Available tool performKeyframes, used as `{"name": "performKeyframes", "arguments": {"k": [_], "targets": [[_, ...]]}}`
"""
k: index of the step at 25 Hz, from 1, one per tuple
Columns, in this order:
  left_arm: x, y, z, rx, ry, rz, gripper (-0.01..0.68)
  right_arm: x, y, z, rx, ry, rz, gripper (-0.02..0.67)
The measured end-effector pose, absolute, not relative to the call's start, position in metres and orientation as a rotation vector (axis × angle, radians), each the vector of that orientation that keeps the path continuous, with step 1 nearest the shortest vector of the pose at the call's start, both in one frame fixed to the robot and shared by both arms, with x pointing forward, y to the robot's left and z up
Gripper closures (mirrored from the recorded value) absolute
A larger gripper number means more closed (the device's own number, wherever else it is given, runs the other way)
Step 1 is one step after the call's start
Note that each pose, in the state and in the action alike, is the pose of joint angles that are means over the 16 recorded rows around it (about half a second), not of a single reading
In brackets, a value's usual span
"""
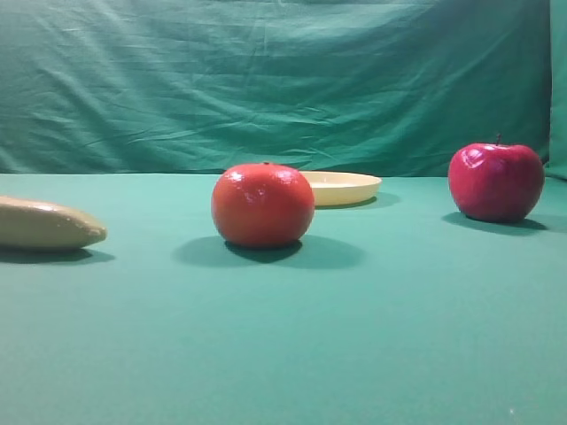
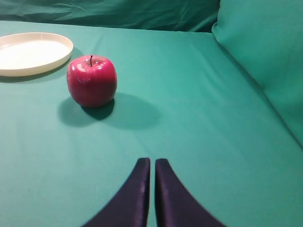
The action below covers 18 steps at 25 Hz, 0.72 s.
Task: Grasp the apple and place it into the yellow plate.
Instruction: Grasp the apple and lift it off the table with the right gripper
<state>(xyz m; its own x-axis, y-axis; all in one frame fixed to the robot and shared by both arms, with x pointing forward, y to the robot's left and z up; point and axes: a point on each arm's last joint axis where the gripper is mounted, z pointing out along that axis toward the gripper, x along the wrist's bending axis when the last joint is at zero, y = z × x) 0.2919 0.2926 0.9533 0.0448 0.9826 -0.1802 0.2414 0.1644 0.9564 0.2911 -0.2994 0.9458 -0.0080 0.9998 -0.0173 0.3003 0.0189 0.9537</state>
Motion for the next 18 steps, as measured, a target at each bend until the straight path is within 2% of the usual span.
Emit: {"name": "performKeyframes", "arguments": {"k": [10, 18], "targets": [[0.292, 0.293, 0.953, 1.277, 1.408, 0.908, 0.516, 0.293, -0.297, 0.954, 1.381, 1.361, 1.144, 0.649], [0.292, 0.293, 0.953, 1.277, 1.408, 0.908, 0.516, 0.295, -0.296, 0.988, 1.288, 1.257, 1.248, 0.649]]}}
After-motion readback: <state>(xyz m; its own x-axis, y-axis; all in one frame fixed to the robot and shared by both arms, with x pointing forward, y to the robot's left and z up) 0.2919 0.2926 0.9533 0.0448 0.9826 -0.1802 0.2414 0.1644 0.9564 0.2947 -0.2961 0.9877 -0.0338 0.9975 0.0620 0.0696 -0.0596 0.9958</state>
